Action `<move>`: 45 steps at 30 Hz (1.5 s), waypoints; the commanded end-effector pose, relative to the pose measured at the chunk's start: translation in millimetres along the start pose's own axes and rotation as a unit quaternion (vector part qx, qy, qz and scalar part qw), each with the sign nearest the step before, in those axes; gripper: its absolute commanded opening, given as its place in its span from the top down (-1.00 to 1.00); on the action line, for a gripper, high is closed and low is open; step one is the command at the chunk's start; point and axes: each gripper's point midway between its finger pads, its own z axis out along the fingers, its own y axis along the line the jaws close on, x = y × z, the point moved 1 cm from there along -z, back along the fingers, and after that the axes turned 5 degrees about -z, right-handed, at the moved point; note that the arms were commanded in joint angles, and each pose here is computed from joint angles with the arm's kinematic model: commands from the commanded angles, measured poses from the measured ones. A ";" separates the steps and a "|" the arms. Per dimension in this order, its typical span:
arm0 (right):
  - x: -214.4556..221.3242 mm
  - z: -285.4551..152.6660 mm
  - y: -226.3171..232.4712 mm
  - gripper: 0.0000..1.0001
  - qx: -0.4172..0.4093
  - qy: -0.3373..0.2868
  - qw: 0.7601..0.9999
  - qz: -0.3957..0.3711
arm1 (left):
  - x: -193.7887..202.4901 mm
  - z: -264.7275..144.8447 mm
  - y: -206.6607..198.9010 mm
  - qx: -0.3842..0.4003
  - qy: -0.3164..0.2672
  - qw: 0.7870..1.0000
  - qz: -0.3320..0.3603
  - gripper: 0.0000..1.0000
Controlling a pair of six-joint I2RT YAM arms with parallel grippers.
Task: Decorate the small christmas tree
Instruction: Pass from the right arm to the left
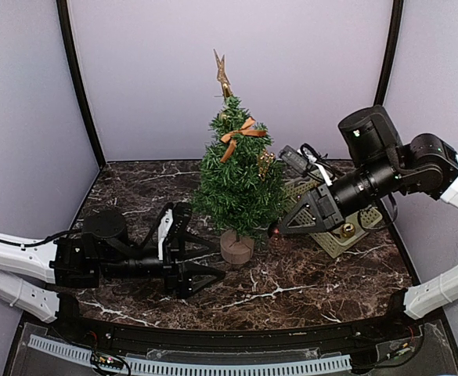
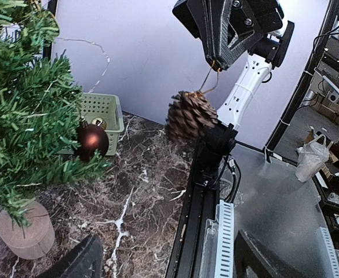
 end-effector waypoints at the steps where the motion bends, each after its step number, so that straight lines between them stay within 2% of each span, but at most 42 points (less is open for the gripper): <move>1: -10.1 11.7 30.9 1.00 -0.061 -0.015 0.998 -0.018 | -35.0 6.9 -23.4 0.034 -0.064 0.997 0.020 -0.67; 6: -13.5 23.6 49.9 1.00 -0.094 -0.013 0.995 -0.033 | -39.2 12.2 -33.8 0.050 -0.076 0.995 0.030 -0.79; 17: -21.8 45.1 78.7 1.00 -0.136 -0.001 0.988 -0.069 | -43.0 9.3 -59.0 0.122 -0.080 0.988 0.046 -0.91; 23: -25.5 51.3 81.9 1.00 -0.142 0.000 0.987 -0.072 | -34.8 13.2 -52.9 0.108 -0.070 0.991 0.041 -0.92; 35: -28.2 54.5 87.1 1.00 -0.149 -0.001 0.985 -0.081 | -42.1 12.6 -50.2 0.097 -0.088 0.990 0.048 -0.94; 39: -27.7 53.6 87.1 1.00 -0.149 -0.002 0.986 -0.082 | -40.8 12.7 -53.0 0.107 -0.087 0.989 0.046 -0.86; 45: -27.8 53.2 86.9 1.00 -0.148 -0.003 0.986 -0.082 | -36.7 16.4 -52.9 0.109 -0.077 0.990 0.041 -0.54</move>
